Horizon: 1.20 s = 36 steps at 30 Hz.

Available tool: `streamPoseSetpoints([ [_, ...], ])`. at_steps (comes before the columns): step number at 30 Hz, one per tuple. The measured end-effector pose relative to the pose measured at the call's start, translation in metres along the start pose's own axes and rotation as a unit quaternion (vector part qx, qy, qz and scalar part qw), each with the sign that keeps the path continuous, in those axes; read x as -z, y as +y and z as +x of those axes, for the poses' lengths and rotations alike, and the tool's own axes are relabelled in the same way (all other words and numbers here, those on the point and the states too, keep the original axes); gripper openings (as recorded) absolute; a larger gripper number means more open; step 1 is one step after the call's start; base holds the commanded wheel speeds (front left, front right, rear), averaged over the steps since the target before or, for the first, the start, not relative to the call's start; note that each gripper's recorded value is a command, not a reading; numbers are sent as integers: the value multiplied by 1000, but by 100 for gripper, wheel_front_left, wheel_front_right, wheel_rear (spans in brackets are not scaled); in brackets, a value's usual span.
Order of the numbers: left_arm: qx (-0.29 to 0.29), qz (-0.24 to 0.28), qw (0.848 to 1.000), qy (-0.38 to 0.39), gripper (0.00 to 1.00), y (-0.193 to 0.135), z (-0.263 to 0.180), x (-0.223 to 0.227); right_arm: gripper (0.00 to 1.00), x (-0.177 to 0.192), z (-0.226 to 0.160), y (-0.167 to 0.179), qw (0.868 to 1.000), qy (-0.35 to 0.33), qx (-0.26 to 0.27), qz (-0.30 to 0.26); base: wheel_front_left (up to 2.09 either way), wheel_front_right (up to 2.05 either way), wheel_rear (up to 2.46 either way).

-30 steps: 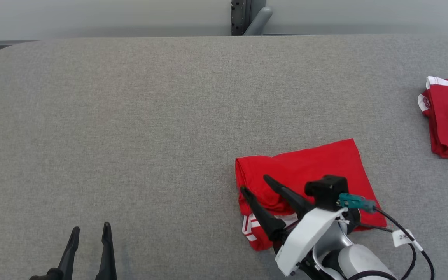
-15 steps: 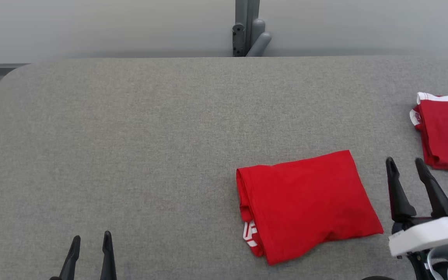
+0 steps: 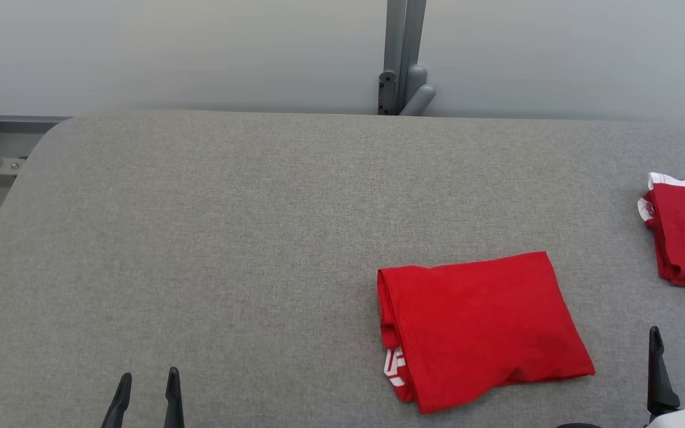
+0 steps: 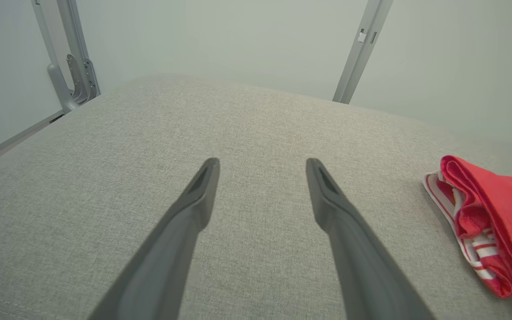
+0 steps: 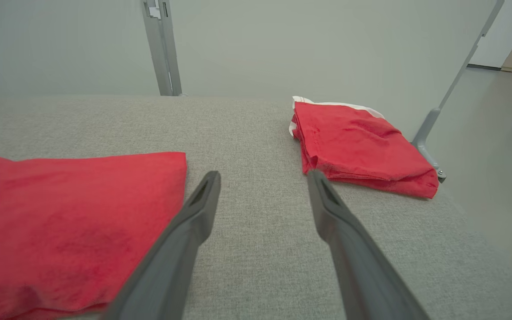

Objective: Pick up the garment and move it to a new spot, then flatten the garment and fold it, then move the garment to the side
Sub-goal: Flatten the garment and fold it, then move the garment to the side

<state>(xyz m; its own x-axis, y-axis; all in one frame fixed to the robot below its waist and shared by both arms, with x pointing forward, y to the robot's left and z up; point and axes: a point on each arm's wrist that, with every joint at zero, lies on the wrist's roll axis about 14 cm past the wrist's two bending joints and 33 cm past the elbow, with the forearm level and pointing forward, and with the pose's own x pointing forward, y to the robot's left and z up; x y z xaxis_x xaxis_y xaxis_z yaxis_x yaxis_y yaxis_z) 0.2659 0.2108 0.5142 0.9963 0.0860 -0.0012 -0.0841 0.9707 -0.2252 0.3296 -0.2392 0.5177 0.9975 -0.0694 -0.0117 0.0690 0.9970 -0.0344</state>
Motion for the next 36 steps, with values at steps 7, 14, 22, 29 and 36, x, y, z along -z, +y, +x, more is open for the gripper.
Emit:
streamPoseSetpoints([
  [7,5,5,1000,3,100,-2,-1,2,100,8,-12,-6,1000,12,13,-2,0,0,0],
  [14,11,6,1000,3,100,-5,1,2,100,8,-14,-5,1000,11,15,4,0,0,0],
  [22,14,5,1000,4,100,-7,4,1,100,-2,10,26,998,-7,-19,65,0,0,0],
  [29,18,3,1000,9,100,-11,10,3,100,3,59,61,987,94,-107,77,0,0,0],
  [36,21,-2,1000,15,100,-16,19,6,100,41,81,65,966,219,-118,74,0,0,0],
])
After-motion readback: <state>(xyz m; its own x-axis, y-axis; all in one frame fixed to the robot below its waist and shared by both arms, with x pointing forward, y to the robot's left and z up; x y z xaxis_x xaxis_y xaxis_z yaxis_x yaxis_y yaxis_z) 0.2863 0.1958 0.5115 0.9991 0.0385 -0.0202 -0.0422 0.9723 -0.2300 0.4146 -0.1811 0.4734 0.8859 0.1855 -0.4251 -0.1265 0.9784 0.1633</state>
